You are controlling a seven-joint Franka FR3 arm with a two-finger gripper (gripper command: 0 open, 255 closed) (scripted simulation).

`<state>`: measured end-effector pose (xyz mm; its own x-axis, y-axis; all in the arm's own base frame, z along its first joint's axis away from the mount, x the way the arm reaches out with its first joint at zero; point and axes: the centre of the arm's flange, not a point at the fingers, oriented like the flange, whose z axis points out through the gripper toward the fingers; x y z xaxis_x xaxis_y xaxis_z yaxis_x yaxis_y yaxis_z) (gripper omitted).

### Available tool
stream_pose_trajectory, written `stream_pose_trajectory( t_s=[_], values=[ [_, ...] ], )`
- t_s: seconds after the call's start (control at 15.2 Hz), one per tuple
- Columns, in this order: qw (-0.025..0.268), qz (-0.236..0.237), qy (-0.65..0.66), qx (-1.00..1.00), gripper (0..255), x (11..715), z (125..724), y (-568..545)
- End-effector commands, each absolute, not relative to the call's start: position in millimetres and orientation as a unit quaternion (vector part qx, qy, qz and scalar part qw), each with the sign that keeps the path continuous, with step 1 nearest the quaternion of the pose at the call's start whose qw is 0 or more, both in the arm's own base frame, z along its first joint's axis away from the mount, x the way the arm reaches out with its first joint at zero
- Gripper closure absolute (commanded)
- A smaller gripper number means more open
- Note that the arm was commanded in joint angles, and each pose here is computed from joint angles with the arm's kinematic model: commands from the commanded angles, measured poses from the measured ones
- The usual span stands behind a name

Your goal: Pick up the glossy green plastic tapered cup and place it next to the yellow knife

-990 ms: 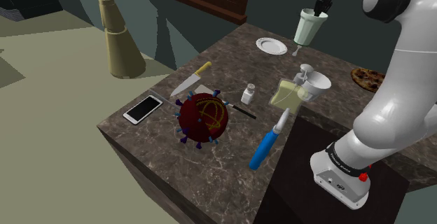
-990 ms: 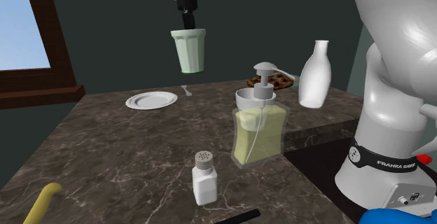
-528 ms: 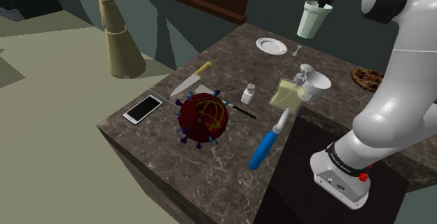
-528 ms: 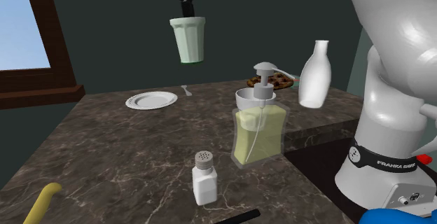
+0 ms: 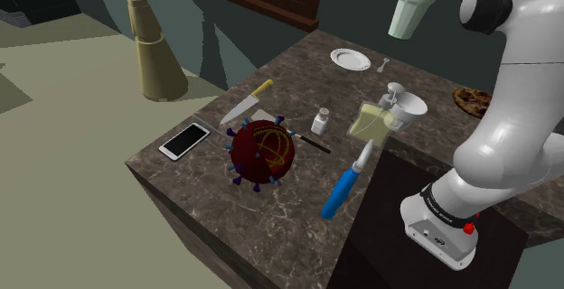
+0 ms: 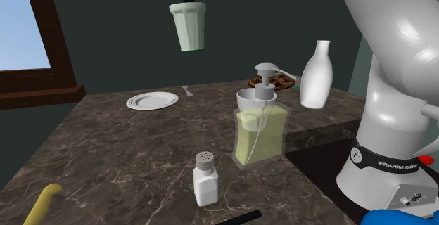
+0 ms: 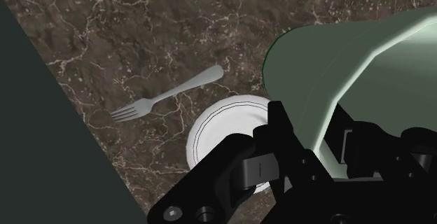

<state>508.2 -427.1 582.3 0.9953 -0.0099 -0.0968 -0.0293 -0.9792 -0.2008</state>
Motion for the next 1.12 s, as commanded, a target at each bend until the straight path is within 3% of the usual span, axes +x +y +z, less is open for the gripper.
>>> stream_pose_trajectory(
  t_s=[0.0, 1.06],
  values=[
    [0.101, 0.048, 0.010, -0.994, 255, 508.1, 589.6, -426.3],
    [0.101, 0.048, 0.010, -0.994, 255, 531.6, 590.4, -216.4]
  ],
)
